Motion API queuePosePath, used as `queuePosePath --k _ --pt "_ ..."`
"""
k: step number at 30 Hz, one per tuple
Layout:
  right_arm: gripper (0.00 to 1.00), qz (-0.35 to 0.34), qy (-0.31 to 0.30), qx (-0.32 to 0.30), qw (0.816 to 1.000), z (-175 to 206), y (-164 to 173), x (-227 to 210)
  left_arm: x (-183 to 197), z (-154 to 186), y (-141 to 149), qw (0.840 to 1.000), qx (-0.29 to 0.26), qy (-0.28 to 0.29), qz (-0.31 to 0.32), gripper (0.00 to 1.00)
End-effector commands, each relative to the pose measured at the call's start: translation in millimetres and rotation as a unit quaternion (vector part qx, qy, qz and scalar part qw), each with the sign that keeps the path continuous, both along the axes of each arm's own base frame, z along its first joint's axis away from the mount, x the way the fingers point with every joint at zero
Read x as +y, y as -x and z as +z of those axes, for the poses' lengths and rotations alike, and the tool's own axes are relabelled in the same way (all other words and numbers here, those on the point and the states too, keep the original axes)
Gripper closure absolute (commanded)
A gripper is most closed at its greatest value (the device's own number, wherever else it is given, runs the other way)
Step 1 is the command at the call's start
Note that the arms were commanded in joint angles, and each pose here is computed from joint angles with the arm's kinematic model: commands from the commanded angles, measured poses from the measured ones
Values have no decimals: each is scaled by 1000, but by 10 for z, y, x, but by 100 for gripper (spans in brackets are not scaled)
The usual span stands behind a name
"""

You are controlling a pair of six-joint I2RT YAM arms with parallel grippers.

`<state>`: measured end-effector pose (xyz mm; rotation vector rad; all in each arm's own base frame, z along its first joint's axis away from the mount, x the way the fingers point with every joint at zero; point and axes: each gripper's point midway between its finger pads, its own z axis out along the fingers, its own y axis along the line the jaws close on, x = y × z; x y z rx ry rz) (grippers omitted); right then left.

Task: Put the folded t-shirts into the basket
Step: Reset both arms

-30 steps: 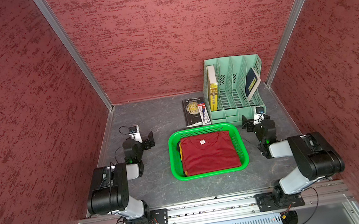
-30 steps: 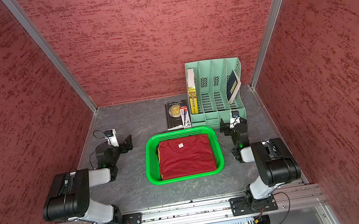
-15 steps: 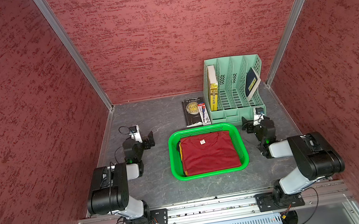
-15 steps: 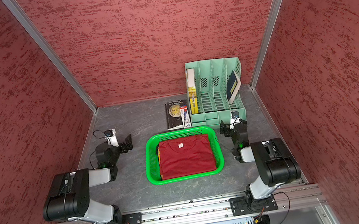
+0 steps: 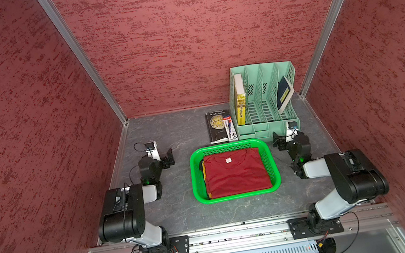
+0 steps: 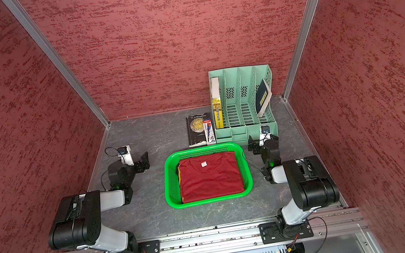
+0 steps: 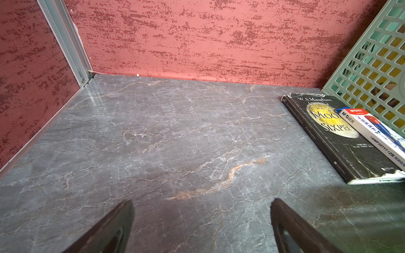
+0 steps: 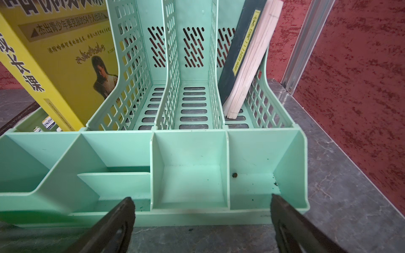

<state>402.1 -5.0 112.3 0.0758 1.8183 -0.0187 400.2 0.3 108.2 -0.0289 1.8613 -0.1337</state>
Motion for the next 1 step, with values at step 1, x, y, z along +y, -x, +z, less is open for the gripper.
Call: queuePosePath --k 1 --pt "2 3 -5 -7 1000 54 -9 8 0 54 -12 1000 -12 -2 3 0"
